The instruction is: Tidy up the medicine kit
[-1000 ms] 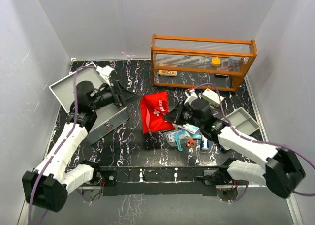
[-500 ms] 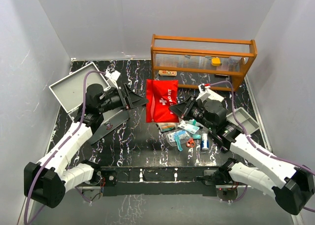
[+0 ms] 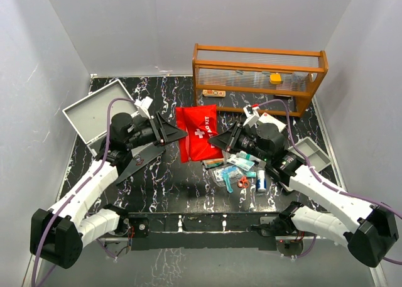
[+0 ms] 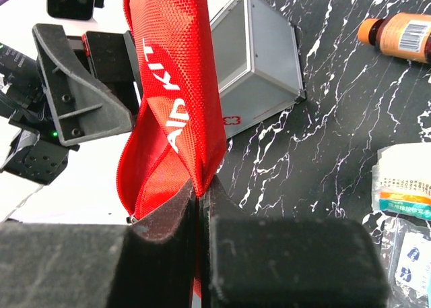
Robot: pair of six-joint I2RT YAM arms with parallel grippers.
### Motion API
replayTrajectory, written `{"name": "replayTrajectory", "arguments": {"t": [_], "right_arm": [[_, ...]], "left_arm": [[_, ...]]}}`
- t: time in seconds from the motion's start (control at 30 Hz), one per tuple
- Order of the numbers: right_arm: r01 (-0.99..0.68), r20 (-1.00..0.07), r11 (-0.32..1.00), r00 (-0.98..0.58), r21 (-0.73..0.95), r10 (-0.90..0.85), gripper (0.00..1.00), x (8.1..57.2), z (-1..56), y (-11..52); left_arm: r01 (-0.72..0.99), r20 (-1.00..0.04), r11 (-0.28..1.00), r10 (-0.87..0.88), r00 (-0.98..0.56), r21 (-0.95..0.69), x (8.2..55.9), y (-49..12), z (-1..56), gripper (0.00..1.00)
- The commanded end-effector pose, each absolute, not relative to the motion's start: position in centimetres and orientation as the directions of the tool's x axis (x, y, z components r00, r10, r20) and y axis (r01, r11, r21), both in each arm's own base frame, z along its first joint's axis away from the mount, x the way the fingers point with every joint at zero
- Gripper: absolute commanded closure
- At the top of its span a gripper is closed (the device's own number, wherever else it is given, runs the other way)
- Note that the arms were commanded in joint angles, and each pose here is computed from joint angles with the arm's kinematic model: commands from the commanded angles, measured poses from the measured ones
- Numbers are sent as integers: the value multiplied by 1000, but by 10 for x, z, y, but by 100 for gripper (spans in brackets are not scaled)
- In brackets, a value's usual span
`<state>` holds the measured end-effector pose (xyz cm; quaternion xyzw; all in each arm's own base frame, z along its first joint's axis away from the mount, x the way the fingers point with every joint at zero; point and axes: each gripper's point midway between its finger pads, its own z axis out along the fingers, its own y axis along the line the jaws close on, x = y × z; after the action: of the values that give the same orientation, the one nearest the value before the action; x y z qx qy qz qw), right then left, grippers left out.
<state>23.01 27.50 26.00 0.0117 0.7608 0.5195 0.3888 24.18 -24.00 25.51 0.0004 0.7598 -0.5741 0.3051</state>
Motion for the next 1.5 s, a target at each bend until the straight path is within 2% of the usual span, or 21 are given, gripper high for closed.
{"name": "replayTrajectory", "arguments": {"t": [0.0, 0.2, 0.27, 0.33, 0.37, 0.4, 0.53, 0.6, 0.73, 0.93, 1.1, 1.23, 1.47], "right_arm": [[-489, -603, 354, -660, 797, 448, 100, 226, 307, 284], [-481, -600, 359, -674, 799, 431, 100, 227, 296, 286], [-480, -601, 364, -676, 798, 426, 100, 227, 295, 287], [-476, -604, 375, -678, 795, 420, 100, 229, 291, 288], [-474, -607, 385, -681, 792, 409, 95, 230, 288, 289], [-470, -612, 403, -685, 785, 394, 86, 231, 284, 289], [-398, -638, 544, -674, 739, 374, 47, 248, 256, 278], [-311, -618, 631, -705, 710, 348, 33, 253, 230, 270], [-278, -582, 693, -775, 665, 247, 31, 251, 210, 276], [-338, -639, 695, -736, 634, 224, 29, 246, 229, 286], [-360, -647, 742, -752, 565, 128, 29, 244, 221, 305], [-365, -650, 739, -749, 566, 128, 29, 245, 219, 327], [-339, -674, 815, -734, 470, 84, 29, 275, 212, 340]], "left_arm": [[395, -489, 300, -377, -787, -868, 240, -240, 275, 51], [419, -470, 217, -485, -737, -881, 244, -237, 286, 71], [425, -485, 234, -471, -737, -874, 246, -237, 283, 85], [425, -499, 261, -450, -741, -867, 245, -237, 279, 94], [425, -511, 284, -441, -738, -859, 246, -237, 276, 98], [426, -524, 309, -432, -734, -851, 247, -236, 275, 100], [400, -571, 444, -376, -730, -802, 254, -228, 260, 100], [352, -559, 508, -342, -755, -786, 256, -224, 245, 100], [300, -549, 614, -265, -793, -730, 256, -214, 218, 100], [266, -544, 703, -202, -814, -660, 263, -206, 203, 100], [287, -534, 678, -184, -825, -677, 257, -214, 191, 100], [258, -531, 727, -170, -830, -636, 254, -205, 176, 100], [297, -559, 730, -139, -818, -616, 251, -204, 172, 100]]}}
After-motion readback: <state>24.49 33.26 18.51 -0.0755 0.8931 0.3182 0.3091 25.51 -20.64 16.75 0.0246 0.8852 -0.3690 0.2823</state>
